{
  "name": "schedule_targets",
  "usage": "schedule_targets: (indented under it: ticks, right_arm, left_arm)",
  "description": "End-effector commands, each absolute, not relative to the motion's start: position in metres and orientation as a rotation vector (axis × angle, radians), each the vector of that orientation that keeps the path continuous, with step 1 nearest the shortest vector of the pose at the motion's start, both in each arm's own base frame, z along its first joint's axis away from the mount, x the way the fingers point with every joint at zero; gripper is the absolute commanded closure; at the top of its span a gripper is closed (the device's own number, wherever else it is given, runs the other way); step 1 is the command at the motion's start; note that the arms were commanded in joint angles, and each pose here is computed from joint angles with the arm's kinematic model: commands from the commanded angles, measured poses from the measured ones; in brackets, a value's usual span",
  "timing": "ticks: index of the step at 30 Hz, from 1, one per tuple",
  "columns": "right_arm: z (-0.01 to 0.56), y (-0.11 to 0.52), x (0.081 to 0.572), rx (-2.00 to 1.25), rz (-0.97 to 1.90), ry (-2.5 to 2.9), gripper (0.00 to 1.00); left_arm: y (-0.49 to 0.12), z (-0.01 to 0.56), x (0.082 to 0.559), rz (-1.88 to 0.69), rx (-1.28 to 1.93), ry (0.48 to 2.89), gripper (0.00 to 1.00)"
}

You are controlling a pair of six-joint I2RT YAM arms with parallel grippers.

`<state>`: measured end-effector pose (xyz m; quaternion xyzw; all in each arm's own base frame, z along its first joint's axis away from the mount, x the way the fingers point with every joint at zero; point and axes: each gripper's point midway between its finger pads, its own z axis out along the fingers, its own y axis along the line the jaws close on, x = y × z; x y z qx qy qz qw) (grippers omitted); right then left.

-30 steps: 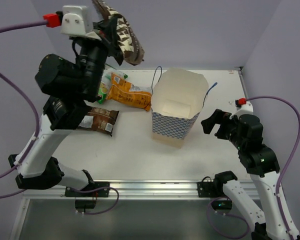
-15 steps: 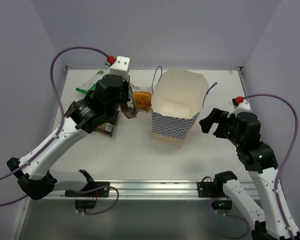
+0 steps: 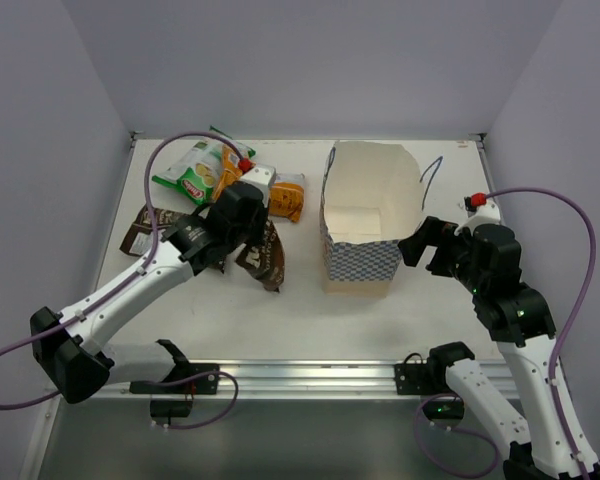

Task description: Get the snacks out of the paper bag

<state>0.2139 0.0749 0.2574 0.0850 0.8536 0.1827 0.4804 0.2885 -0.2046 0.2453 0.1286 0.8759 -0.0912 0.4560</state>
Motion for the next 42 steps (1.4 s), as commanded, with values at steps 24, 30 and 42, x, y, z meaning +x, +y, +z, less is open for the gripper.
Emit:
schedule_targets:
  ticks: [24,30,42]
  right_arm:
    - [0.260,0.077,0.223,0.229,0.463,2.067,0.01]
    - [0.260,0.076,0.223,0.238,0.461,2.065,0.01]
    - [0.259,0.068,0.219,0.257,0.418,2.061,0.01]
  left_arm:
    - [-0.232,0.176,0.241,-0.604,0.790,2.348,1.00]
    - [-0.181,0.118,0.309,-0.215,0.602,2.432,0.99]
    - [-0.133,0.093,0.362,0.102,0.457,2.415,0.58]
